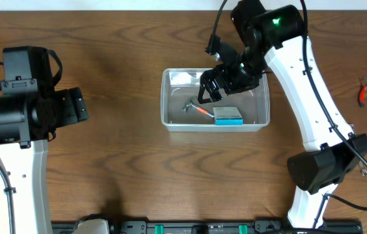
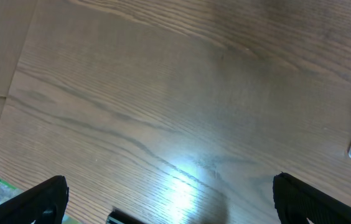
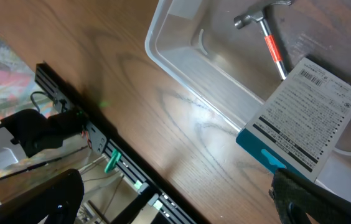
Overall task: Pack container
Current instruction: 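Raise the right gripper and move it right toward the red pliers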
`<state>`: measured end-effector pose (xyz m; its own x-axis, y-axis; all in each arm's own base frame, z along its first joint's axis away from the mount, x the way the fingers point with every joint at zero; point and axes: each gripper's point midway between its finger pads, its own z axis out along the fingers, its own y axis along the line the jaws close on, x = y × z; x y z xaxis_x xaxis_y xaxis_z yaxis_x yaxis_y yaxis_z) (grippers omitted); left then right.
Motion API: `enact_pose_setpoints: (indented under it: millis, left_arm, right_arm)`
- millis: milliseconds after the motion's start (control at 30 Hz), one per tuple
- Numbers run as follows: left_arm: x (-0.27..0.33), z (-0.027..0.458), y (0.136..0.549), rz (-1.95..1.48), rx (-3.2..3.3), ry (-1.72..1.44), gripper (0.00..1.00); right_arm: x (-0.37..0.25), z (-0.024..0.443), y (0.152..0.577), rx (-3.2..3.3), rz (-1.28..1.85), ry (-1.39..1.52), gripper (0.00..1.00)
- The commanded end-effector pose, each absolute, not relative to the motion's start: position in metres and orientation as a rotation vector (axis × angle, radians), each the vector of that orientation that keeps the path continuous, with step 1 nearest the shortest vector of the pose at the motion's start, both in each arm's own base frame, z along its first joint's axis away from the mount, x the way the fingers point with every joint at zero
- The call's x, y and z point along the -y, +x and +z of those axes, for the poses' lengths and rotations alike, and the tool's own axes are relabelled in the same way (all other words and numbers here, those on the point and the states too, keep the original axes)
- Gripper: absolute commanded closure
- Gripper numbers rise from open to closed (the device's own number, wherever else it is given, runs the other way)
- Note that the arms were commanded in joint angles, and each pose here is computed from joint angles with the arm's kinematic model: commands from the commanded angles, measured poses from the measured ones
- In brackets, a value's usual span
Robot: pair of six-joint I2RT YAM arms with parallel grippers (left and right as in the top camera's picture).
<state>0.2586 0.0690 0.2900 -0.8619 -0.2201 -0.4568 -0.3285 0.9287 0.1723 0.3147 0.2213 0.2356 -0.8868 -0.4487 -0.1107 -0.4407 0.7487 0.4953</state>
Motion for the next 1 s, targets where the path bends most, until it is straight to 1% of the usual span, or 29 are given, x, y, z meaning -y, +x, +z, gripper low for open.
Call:
enact_pose_setpoints:
  millis: [0, 67, 100, 167, 200, 267, 300, 400, 600, 767, 867, 967]
  left_arm:
    - [-0.072, 0.292, 0.259, 0.350, -2.638, -0.418, 0.02]
    - [-0.072, 0.292, 0.259, 0.349, -2.637, -0.418, 0.02]
    - [-0.072, 0.292, 0.259, 0.349, -2.637, -0.418, 0.02]
    - [-0.072, 0.292, 0.259, 0.349, -2.636, -0.418, 0.02]
    - [-0.072, 0.292, 0.259, 0.349, -2.636, -0.418, 0.02]
    - [-0.072, 0.292, 0.259, 0.349, -2.636, -0.418, 0.02]
    - [-0.072, 0.292, 0.259, 0.349, -2.636, -0.418, 0.02]
    - [-0.072, 0.292, 0.259, 0.349, -2.637, -0.418, 0.02]
    - [-0.072, 0.292, 0.259, 0.349, -2.637, -0.418, 0.02]
    - [-0.072, 0.292, 0.259, 0.349, -2.637, -0.418, 0.02]
    - [-0.072, 0.292, 0.259, 0.349, -2.636, -0.418, 0.02]
    - [-0.072, 0.292, 0.259, 0.349, -2.636, -0.418, 0.02]
  right_arm:
    - [-0.228, 0.238, 0.313, 2.913, -0.835, 0.801, 0.01]
    - [-0.213, 0.230, 0.320, 2.967, -0.688, 0.797, 0.01]
    - [-0.199, 0.223, 0.327, 3.017, -0.539, 0.761, 0.01]
    - [-0.162, 0.215, 0.343, 3.122, -0.191, 0.623, 0.01]
    - [-0.137, 0.214, 0.353, 3.177, 0.027, 0.509, 0.01]
    - [-0.105, 0.216, 0.365, 3.221, 0.254, 0.375, 0.01]
    - [-0.095, 0.217, 0.368, 3.226, 0.292, 0.339, 0.01]
    - [-0.064, 0.217, 0.375, 3.229, 0.295, 0.203, 0.01]
    - [0.011, 0.217, 0.379, 3.217, 0.200, -0.158, 0.01]
    - [0.084, 0.220, 0.369, 3.187, 0.216, -0.387, 0.01]
    - [0.128, 0.219, 0.357, 3.154, 0.218, -0.577, 0.01]
    - [0.160, 0.219, 0.354, 3.157, 0.175, -0.739, 0.01]
